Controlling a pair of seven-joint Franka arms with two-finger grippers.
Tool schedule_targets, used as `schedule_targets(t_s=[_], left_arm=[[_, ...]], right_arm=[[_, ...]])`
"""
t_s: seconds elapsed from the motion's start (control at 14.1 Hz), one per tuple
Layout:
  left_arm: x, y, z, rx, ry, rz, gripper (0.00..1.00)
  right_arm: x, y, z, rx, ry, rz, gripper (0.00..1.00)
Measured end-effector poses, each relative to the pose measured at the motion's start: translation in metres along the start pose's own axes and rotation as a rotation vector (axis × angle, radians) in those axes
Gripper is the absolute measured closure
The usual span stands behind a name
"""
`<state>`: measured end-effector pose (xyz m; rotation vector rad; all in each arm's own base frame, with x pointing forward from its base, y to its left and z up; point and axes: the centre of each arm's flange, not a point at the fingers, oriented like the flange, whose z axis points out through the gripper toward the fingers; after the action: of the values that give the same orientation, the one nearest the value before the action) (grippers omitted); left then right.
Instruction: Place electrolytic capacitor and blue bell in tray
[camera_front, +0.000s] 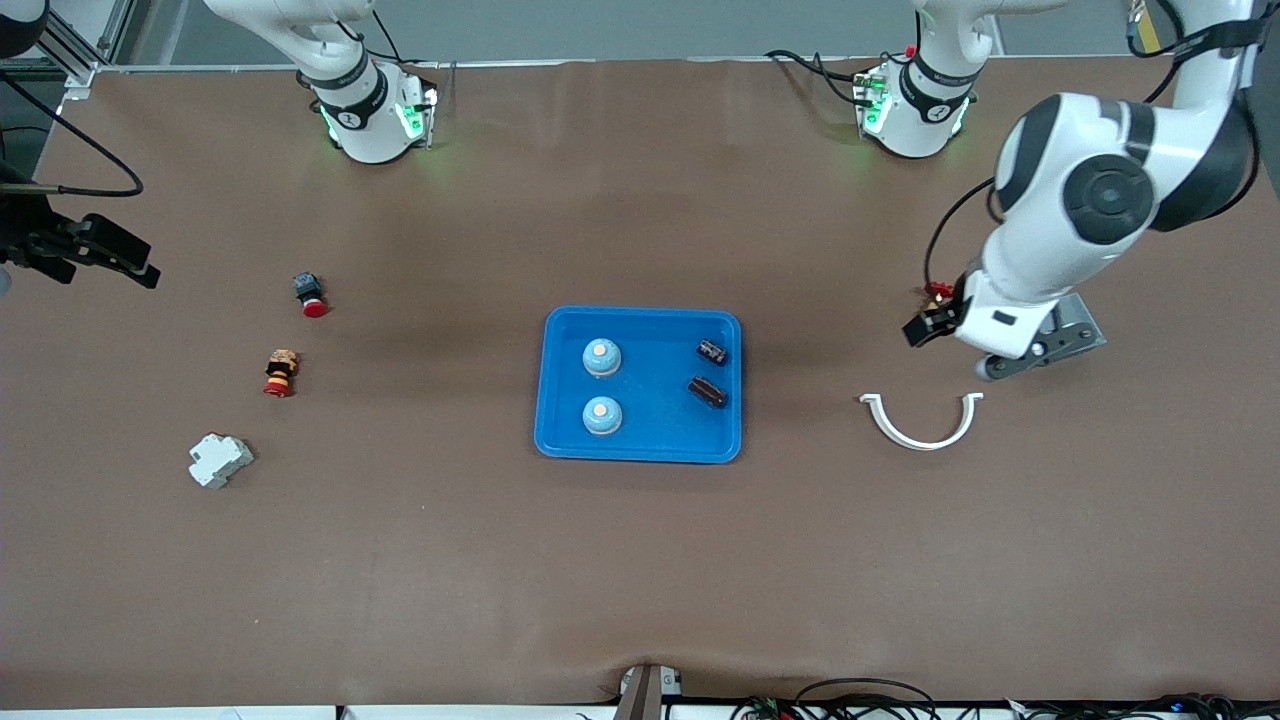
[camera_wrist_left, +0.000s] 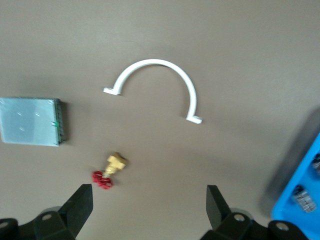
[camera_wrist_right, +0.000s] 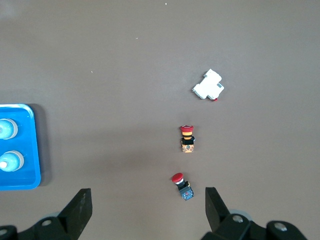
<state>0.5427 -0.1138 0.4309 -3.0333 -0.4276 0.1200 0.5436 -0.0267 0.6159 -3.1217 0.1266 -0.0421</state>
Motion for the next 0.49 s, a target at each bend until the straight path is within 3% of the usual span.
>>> schedule_targets(t_s=[0.49], left_arm=[[0.013, -0.070, -0.008, -0.037, 0.006, 0.139, 0.00]], right_arm=[[0.000, 0.000, 0.000, 0.000, 0.000, 0.000, 0.00]])
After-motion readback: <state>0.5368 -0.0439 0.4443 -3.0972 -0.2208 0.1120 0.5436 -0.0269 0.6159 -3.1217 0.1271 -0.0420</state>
